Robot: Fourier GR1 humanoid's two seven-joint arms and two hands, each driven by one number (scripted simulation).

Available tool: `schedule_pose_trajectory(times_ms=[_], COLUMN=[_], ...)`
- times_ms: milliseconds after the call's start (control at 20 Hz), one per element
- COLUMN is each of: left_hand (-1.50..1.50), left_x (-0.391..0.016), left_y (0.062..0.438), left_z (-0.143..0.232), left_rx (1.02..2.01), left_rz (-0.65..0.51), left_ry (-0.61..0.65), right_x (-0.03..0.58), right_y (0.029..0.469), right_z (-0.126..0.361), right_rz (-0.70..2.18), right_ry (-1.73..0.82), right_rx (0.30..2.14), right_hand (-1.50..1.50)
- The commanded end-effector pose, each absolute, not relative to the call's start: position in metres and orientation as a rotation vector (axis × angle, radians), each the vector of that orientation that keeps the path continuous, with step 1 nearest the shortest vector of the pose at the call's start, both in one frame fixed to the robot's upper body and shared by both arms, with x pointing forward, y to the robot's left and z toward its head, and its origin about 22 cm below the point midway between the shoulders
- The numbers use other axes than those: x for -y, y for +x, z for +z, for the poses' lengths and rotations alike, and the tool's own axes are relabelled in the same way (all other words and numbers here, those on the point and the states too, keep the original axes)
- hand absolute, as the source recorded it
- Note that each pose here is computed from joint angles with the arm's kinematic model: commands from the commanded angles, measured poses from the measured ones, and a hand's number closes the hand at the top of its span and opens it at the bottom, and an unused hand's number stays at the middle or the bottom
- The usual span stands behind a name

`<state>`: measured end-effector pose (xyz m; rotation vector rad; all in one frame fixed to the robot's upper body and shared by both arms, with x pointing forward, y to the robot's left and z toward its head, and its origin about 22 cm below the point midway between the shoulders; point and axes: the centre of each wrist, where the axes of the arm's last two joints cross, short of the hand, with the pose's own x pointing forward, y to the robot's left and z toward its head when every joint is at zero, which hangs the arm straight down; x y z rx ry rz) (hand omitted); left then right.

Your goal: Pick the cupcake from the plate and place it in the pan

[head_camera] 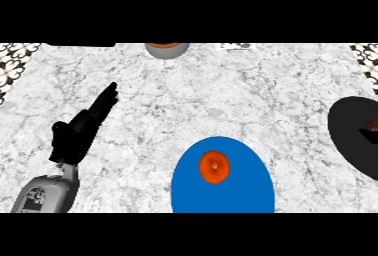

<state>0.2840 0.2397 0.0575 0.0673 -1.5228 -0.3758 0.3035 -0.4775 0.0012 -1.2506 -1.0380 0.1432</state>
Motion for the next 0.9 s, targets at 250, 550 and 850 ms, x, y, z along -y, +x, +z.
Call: schedule_pose_trajectory(times_ms=[250,550,850], left_hand=[0.00,0.00,0.00], left_x=[-0.249,-0.237,-0.243], left_y=[0.277,0.278,0.279], left_z=[0.048,0.057,0.050], left_rx=[1.522,1.535,1.499], left_rz=[-0.377,-0.369,-0.364], left_ry=[0.057,0.063,0.072], right_x=[0.491,0.524,0.533], right_y=[0.306,0.271,0.225], right_z=[0.019,0.017,-0.018], right_rz=[-0.198,-0.371,-0.353], right_ry=[-1.144,-0.936,-0.825], right_rx=[1.360,1.480,1.572], right_hand=[-1.50,-1.50,-1.50])
